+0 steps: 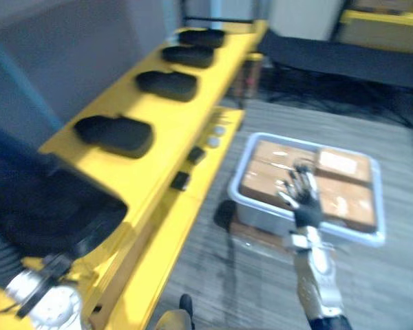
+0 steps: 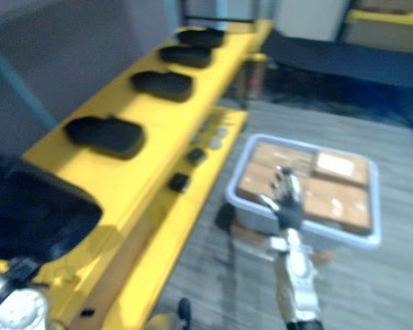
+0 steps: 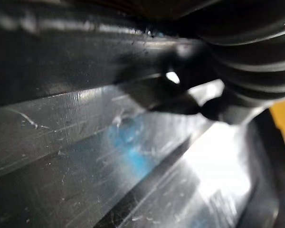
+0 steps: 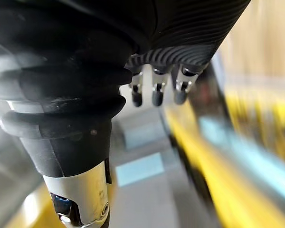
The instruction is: Walk over and take plastic housings, then place them on the shelf
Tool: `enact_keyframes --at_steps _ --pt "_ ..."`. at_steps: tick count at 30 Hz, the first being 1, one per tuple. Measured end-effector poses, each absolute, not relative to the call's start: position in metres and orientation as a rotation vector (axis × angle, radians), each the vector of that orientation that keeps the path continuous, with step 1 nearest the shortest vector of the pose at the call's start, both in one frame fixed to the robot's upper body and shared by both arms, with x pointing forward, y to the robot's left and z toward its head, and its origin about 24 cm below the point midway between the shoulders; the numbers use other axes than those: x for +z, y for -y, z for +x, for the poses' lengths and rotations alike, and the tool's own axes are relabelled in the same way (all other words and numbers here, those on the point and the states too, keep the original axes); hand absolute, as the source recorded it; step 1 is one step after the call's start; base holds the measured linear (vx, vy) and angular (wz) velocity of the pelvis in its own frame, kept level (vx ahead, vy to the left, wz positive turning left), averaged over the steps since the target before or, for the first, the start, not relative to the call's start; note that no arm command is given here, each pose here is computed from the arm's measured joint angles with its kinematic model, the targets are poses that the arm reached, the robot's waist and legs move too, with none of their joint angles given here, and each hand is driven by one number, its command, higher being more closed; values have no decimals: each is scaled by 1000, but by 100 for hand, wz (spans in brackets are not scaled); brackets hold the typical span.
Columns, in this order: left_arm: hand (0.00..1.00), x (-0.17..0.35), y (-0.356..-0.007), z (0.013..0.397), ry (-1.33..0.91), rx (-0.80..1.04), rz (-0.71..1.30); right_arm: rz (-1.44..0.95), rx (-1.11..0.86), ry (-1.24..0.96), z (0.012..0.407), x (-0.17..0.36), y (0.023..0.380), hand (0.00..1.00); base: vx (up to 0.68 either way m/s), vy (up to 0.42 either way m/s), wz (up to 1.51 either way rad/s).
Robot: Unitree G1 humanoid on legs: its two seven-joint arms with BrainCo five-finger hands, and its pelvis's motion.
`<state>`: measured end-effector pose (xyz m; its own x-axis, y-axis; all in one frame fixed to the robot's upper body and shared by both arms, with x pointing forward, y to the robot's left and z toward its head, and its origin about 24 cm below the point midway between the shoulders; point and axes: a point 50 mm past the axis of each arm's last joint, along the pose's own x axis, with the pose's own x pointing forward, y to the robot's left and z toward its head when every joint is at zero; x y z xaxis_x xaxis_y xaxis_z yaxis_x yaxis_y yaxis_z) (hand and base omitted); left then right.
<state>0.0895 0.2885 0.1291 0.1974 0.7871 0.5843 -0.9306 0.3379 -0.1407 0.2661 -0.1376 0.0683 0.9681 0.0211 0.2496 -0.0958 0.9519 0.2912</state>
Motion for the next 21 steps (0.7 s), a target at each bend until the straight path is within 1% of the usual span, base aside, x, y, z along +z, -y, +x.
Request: enact_keyframes --at_steps 3,4,6,8,11,14,17,19,21 --pt "100 129 -291 64 650 1307 309 289 95 223 275 71 116 0 64 71 72" --pt "100 133 -289 58 687 1314 301 277 107 212 276 70 109 0 49 79 40" --pt "100 138 -285 55 740 1286 284 253 104 191 276 68 108 0 14 51 10" --pt "100 142 -282 56 770 1256 291 240 89 174 276 65 111 0 -15 21 -15" --pt "100 143 -282 57 774 1251 305 222 59 160 274 60 125 0 -32 25 -27" --pt "100 143 -283 56 782 1275 295 197 46 160 271 57 143 0 -48 28 -8" --pt "100 145 -284 57 810 1284 274 180 5 139 259 49 162 0 -85 24 37" --pt "100 145 -285 58 821 1292 228 176 13 138 257 48 163 0 -84 30 36" --pt "100 148 -283 65 853 1258 199 176 24 141 255 48 163 0 -95 19 73"
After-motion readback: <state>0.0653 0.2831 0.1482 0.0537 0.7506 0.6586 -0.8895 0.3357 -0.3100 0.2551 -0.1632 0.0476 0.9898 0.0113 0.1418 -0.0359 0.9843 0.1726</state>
